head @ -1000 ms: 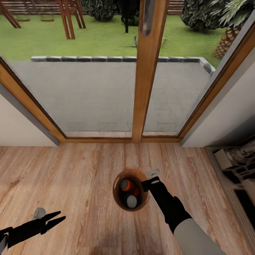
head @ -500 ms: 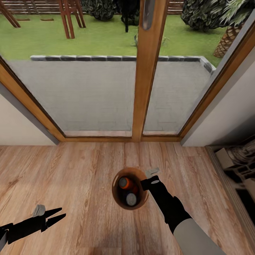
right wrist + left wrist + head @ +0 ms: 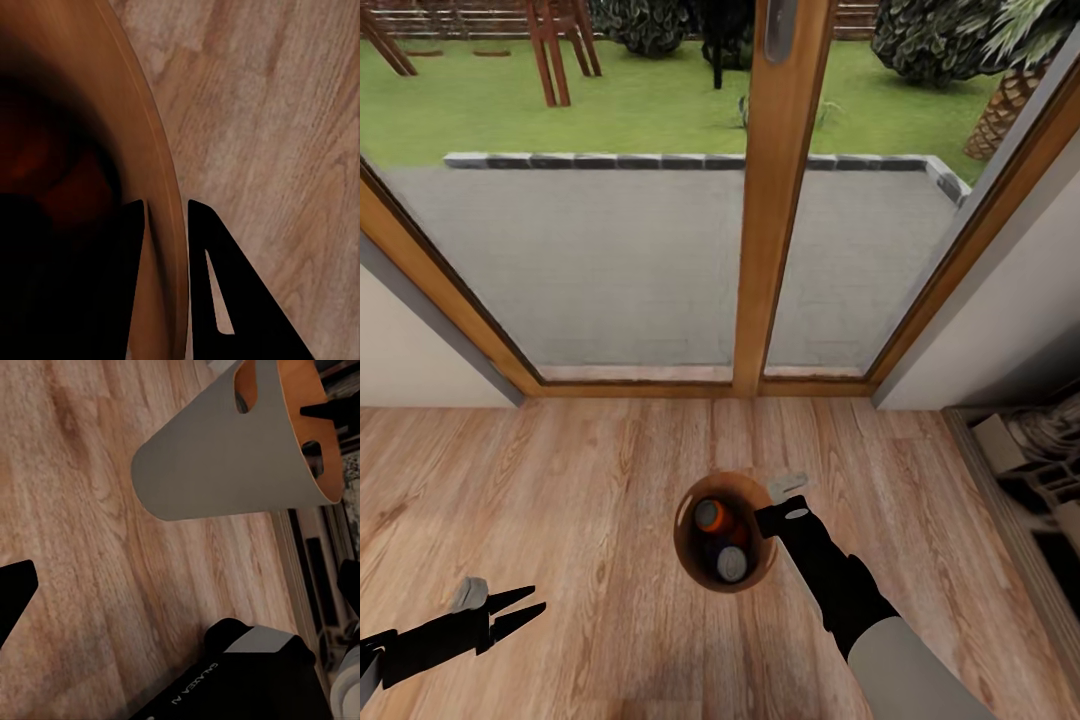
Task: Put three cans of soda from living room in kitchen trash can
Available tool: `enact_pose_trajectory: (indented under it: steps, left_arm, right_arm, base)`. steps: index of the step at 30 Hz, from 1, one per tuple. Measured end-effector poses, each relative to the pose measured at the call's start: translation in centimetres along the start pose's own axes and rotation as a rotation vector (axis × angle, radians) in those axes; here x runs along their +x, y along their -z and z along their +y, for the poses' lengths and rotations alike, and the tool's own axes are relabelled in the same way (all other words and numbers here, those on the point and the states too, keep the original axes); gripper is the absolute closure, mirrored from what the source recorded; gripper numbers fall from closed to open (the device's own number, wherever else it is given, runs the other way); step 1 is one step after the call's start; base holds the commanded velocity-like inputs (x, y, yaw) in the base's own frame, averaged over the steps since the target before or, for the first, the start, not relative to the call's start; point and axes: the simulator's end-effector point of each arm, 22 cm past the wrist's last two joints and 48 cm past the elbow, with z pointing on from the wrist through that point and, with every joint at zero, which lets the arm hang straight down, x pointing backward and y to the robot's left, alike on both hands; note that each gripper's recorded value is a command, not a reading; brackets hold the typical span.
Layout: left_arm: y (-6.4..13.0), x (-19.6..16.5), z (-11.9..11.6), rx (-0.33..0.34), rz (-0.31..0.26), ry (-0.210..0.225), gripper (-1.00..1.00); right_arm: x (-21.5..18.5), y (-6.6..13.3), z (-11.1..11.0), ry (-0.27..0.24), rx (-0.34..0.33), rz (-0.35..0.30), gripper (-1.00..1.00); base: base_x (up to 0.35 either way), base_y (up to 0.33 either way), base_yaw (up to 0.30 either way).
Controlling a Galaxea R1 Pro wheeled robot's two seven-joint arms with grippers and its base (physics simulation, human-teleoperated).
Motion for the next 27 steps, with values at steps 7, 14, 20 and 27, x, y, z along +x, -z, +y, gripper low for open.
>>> enact_pose_trajectory:
  steps: [7,14,20,27]
  left_arm:
    - [-0.6,0.7,0.9,0.000,0.000,0.000,-1.00]
    - [-1.2,1.4,1.9,0.000,0.001,0.000,-1.00]
    - [-1.8,2.0,2.7,0.000,-0.001,-0.001,-1.00]
    - [-2.4,2.8,3.7,0.000,0.000,0.000,-1.00]
  right_arm:
    - [0.5,-1.2,0.2,-0.001,0.000,-0.006,1.00]
    - [0.1,-2.3,0.4,-0.007,-0.001,-0.052,1.00]
    - [0.5,-3.3,0.5,-0.010,-0.003,-0.062,1.00]
    - [1.2,-4.5,0.7,-0.010,-0.002,-0.063,1.00]
  base:
    - [0.000,0.000,0.000]
    - [0.000,0.000,0.000]
    - [0.000,0.000,0.000]
    - [0.000,0.000,0.000]
